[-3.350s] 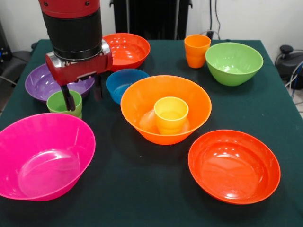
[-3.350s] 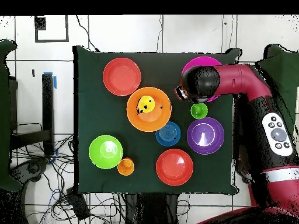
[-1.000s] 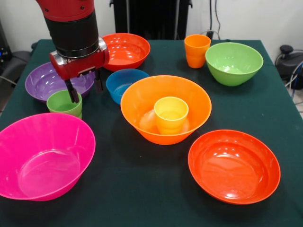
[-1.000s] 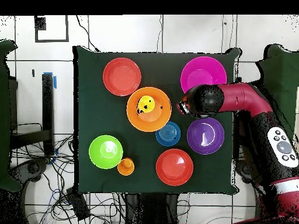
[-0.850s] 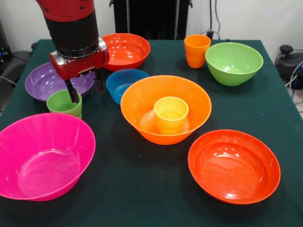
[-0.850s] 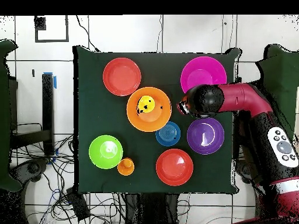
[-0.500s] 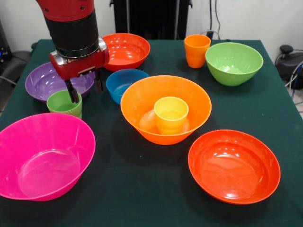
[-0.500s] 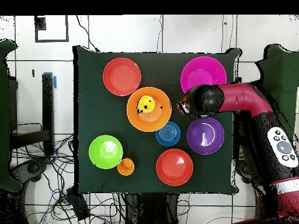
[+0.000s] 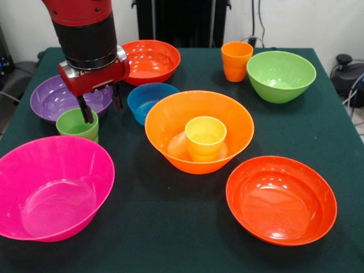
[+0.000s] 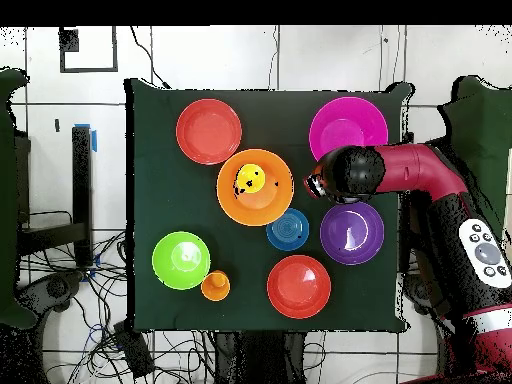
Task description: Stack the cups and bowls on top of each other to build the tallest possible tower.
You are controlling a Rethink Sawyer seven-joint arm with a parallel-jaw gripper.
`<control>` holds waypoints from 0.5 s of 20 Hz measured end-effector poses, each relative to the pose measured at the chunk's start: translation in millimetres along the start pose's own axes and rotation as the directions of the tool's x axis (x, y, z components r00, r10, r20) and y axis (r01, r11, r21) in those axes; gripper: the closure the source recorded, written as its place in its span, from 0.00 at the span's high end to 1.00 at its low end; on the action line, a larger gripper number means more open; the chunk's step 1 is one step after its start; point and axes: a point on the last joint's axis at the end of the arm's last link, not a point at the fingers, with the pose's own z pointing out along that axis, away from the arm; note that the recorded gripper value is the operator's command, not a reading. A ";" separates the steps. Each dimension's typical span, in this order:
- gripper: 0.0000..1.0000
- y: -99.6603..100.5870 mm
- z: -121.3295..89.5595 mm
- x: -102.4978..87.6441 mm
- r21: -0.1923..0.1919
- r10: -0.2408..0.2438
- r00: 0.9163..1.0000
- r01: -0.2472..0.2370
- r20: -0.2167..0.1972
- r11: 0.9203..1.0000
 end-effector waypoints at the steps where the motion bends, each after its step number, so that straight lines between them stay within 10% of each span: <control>1: 1.00 -0.6 0.7 1.4 0.000 0.002 1.000 -0.002 -0.003 1.000; 10: 1.00 -5.7 5.4 12.9 0.003 0.016 1.000 -0.016 -0.022 1.000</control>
